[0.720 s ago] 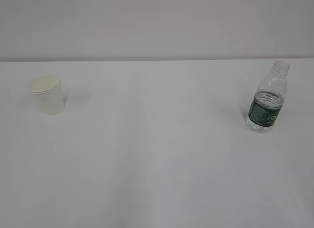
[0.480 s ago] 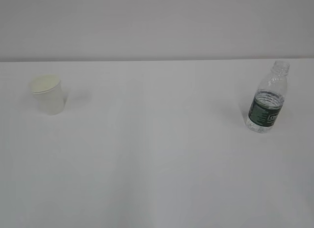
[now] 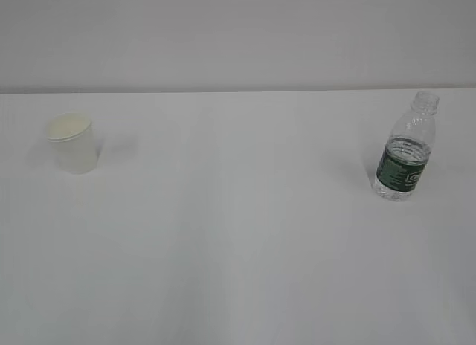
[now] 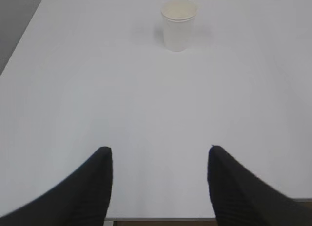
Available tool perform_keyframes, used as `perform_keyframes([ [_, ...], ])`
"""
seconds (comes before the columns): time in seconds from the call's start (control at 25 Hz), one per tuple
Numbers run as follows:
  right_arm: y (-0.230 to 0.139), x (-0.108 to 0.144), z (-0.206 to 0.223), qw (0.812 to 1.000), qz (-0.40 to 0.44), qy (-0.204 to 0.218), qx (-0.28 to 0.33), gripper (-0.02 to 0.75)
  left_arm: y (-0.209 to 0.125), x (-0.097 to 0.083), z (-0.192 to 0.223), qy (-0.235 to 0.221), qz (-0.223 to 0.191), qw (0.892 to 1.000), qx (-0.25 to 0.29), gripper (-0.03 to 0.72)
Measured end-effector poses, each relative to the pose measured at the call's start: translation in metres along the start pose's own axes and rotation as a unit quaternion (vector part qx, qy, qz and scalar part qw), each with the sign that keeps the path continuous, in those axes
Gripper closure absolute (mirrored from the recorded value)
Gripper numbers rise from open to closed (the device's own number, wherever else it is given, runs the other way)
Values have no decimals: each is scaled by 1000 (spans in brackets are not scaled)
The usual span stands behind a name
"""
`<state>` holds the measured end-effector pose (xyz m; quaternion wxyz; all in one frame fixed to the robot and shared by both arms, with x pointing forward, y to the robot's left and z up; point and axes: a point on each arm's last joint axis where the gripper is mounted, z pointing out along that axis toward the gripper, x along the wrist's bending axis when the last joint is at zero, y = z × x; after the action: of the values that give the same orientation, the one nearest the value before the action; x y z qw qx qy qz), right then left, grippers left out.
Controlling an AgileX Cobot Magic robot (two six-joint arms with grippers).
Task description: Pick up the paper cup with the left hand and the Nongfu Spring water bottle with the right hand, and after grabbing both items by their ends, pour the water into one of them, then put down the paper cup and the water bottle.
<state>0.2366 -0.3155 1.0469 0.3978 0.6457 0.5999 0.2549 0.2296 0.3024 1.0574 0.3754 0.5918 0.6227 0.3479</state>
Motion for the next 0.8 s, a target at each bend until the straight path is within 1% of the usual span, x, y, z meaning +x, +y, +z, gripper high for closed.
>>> perform_keyframes([
  [0.28,0,0,0,1000,0,0,0,277,0,0,0,0,0,1000,0,249],
  [0.44,0,0,0,1000,0,0,0,276,0,0,0,0,0,1000,0,265],
  [0.6,0,-3,0,1000,-7,-15,-1,277,0,0,0,0,0,1000,0,276],
  [0.8,0,-3,0,1000,-7,-16,-1,277,0,0,0,0,0,1000,0,293],
])
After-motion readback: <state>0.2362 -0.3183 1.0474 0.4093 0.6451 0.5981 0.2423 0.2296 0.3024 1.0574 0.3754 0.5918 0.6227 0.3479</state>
